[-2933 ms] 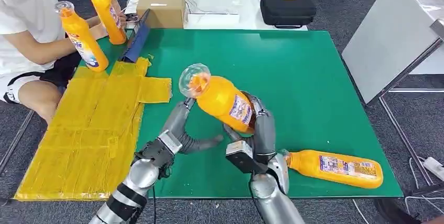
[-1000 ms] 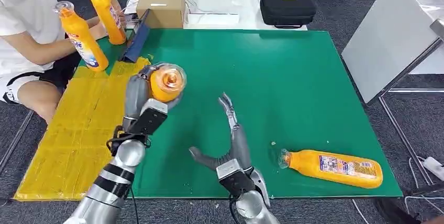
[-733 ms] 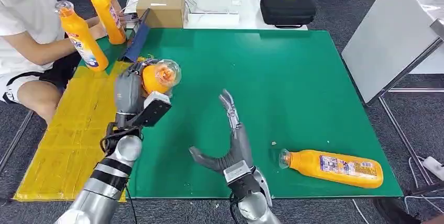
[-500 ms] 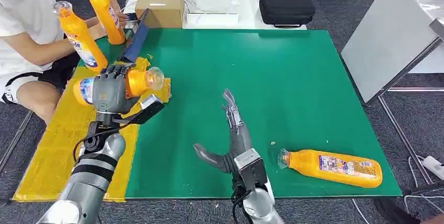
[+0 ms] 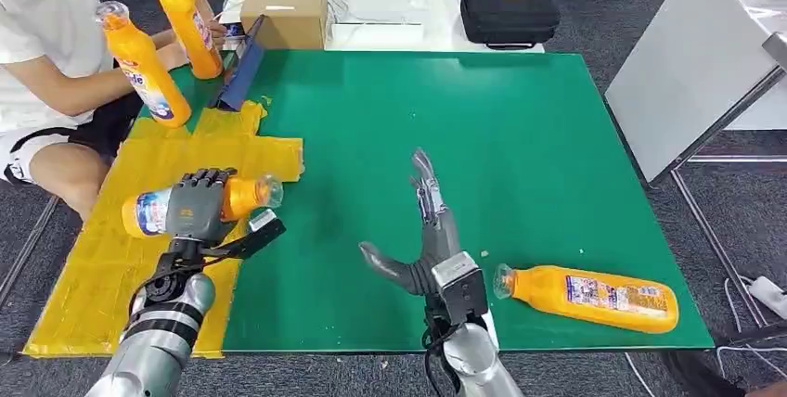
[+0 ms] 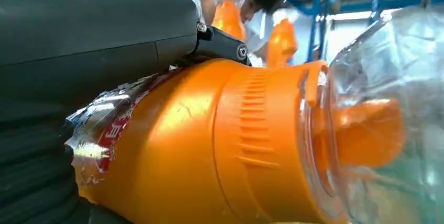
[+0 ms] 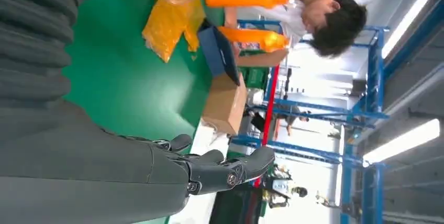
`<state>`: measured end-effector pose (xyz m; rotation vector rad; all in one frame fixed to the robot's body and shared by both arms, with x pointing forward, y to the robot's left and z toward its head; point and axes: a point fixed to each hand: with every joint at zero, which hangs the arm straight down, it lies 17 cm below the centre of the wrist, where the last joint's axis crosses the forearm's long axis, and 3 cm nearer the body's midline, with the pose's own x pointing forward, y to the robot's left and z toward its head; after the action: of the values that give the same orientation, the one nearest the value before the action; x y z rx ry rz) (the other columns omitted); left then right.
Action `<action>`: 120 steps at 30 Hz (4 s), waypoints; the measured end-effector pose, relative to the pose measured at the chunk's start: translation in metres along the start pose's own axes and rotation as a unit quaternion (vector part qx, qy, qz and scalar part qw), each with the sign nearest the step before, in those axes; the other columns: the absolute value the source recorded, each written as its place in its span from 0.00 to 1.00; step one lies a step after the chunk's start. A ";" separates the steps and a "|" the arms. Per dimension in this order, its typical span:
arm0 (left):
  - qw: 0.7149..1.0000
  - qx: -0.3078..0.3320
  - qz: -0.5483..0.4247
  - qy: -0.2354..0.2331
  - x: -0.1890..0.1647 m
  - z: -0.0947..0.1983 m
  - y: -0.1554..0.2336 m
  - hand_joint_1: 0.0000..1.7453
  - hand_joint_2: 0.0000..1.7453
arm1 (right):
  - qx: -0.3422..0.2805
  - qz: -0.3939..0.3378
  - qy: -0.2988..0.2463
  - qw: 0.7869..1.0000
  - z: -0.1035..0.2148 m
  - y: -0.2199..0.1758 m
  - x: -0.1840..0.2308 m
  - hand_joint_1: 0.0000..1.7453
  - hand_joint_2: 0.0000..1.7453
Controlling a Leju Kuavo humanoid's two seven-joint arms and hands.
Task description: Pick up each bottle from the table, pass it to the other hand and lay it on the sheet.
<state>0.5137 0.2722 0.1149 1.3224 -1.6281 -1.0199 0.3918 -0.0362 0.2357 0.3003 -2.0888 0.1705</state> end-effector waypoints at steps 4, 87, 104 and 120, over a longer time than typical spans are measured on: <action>1.000 -0.021 0.016 0.013 -0.002 0.011 -0.017 0.96 1.00 | -0.006 0.013 -0.008 1.000 -0.003 -0.004 0.002 0.00 1.00; 0.915 0.120 0.385 -0.011 0.125 0.044 0.041 0.00 1.00 | 0.183 0.536 0.214 0.796 0.160 -0.259 -0.123 0.00 1.00; 0.908 0.120 0.401 -0.012 0.131 0.043 0.042 0.00 1.00 | 0.219 0.557 0.272 0.753 0.207 -0.331 -0.103 0.00 1.00; 0.901 0.114 0.418 -0.032 0.145 0.040 0.045 0.00 1.00 | 0.222 0.606 0.319 0.694 0.226 -0.401 -0.072 0.00 1.00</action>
<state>0.4391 0.1393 0.1547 0.5781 -2.1191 -0.3505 0.3529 -0.4659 0.0586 -0.8286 -1.1847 1.3675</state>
